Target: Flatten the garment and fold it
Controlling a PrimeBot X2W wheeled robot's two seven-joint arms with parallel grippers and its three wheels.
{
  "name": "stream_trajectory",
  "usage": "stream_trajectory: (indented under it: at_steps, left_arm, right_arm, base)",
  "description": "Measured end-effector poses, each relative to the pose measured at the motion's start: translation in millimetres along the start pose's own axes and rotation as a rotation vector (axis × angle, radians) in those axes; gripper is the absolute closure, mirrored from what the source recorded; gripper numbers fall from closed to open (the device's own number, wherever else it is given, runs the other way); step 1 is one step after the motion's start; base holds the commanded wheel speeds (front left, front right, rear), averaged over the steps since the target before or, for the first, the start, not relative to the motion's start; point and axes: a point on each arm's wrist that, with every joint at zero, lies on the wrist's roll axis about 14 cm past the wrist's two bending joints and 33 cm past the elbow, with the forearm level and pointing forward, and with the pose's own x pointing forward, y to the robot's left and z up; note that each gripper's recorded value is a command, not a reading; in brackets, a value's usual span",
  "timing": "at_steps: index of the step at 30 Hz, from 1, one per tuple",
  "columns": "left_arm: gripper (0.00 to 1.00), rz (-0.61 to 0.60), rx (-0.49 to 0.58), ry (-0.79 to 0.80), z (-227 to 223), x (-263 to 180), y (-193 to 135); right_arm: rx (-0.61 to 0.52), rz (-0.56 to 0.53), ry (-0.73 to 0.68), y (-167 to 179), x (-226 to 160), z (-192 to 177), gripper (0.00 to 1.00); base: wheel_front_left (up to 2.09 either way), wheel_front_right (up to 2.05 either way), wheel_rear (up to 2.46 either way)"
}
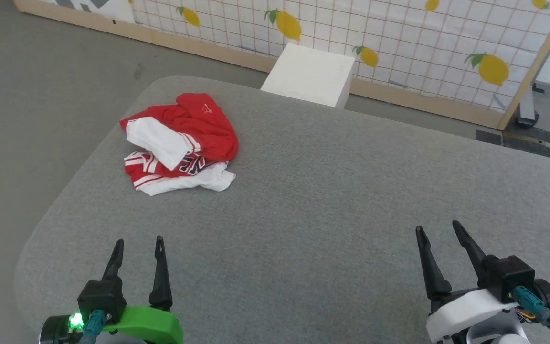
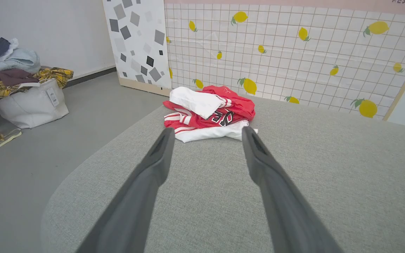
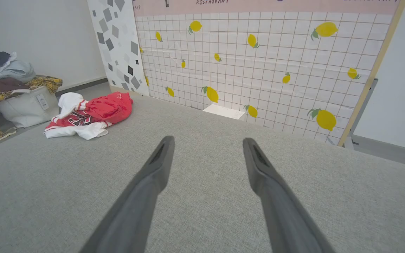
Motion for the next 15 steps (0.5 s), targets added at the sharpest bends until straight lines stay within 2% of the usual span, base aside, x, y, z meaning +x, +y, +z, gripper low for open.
stream_trajectory:
  at_steps: [15]
  left_arm:
    - [0.00,0.069,-0.008,-0.012,-2.1,-18.1,21.2]
  right_arm:
    - [0.010,0.066,-0.010,21.7,8.4,-2.5,0.00]
  base:
    - [0.00,0.00,0.00]
